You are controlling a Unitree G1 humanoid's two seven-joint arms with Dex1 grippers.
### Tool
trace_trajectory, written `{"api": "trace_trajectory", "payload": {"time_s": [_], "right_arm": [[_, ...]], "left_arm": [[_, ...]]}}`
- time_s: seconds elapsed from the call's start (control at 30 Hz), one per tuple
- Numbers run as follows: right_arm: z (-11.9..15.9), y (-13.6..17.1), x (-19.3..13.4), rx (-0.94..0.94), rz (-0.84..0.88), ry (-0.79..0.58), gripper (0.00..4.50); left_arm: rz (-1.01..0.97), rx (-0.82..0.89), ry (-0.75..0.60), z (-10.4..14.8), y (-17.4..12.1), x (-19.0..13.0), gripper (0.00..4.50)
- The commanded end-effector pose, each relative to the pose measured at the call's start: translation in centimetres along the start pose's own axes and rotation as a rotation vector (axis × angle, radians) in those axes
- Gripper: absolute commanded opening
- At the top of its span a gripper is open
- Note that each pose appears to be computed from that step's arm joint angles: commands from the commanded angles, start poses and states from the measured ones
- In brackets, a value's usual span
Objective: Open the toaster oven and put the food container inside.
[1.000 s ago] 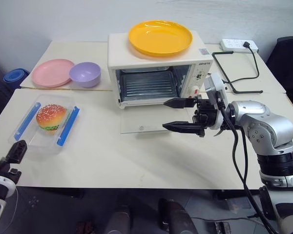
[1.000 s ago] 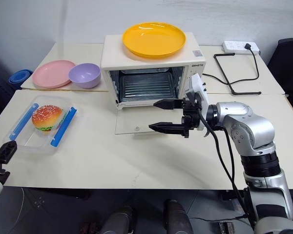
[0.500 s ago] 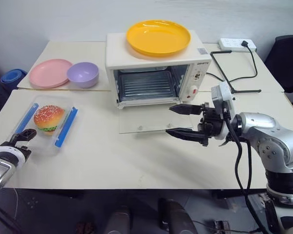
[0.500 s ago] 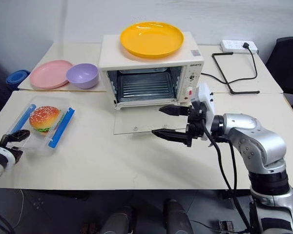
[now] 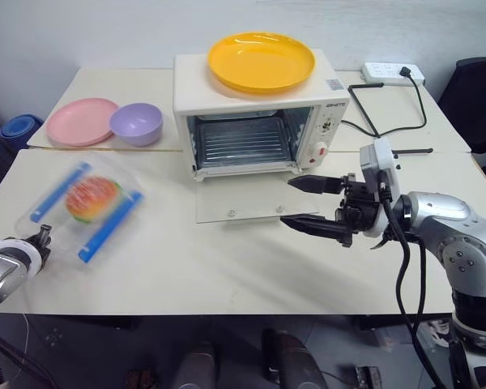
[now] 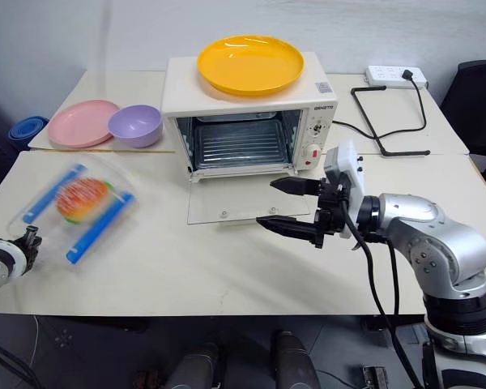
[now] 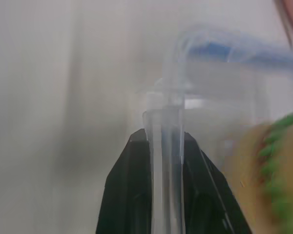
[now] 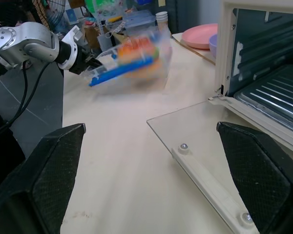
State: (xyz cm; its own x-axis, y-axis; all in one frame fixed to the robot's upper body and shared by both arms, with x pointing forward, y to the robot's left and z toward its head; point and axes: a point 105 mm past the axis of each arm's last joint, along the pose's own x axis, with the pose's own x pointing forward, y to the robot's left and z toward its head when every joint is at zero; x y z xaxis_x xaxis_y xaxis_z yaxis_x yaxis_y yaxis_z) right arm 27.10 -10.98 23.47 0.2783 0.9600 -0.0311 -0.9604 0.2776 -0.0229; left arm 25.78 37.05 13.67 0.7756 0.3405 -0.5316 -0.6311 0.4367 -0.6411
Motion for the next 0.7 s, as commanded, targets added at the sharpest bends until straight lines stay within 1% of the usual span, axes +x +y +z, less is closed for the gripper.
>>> {"api": "trace_trajectory", "payload": {"time_s": [0.03, 0.1, 0.13, 0.2, 0.27, 0.37, 0.5, 0.57, 0.7], "right_arm": [[1.1, 0.6, -0.7, -0.017, 0.023, -0.016, 4.50], [1.2, 0.5, -0.9, -0.036, 0.016, -0.005, 4.50], [1.1, 0.4, -1.0, -0.039, 0.003, 0.000, 4.50], [1.0, 0.2, -1.2, -0.038, -0.013, 0.006, 4.50], [0.7, 0.0, -1.5, -0.028, -0.032, 0.012, 4.50], [0.1, -0.2, -2.2, -0.014, -0.052, 0.025, 4.50], [-0.7, -0.4, -3.1, -0.001, -0.084, 0.035, 4.50], [-1.1, -0.5, -3.7, 0.004, -0.106, 0.038, 4.50], [-1.7, -0.7, -5.1, 0.008, -0.155, 0.042, 4.50]], "left_arm": [[-0.061, 0.084, -0.025, 1.5, -1.1, -1.3, 0.06], [-0.119, 0.170, -0.006, 1.5, -2.1, -1.8, 0.05], [-0.180, 0.236, 0.004, 1.4, -3.1, -2.2, 0.05], [-0.259, 0.314, 0.022, 1.1, -4.2, -2.9, 0.05], [-0.362, 0.449, 0.063, 0.4, -5.8, -4.0, 0.05], [-0.505, 0.652, 0.170, -1.7, -7.6, -5.8, 0.05], [-0.631, 0.829, 0.287, -4.5, -9.4, -7.2, 0.05], [-0.676, 0.880, 0.314, -5.8, -10.6, -7.3, 0.05], [-0.742, 0.940, 0.325, -8.2, -13.7, -6.9, 0.05]]}}
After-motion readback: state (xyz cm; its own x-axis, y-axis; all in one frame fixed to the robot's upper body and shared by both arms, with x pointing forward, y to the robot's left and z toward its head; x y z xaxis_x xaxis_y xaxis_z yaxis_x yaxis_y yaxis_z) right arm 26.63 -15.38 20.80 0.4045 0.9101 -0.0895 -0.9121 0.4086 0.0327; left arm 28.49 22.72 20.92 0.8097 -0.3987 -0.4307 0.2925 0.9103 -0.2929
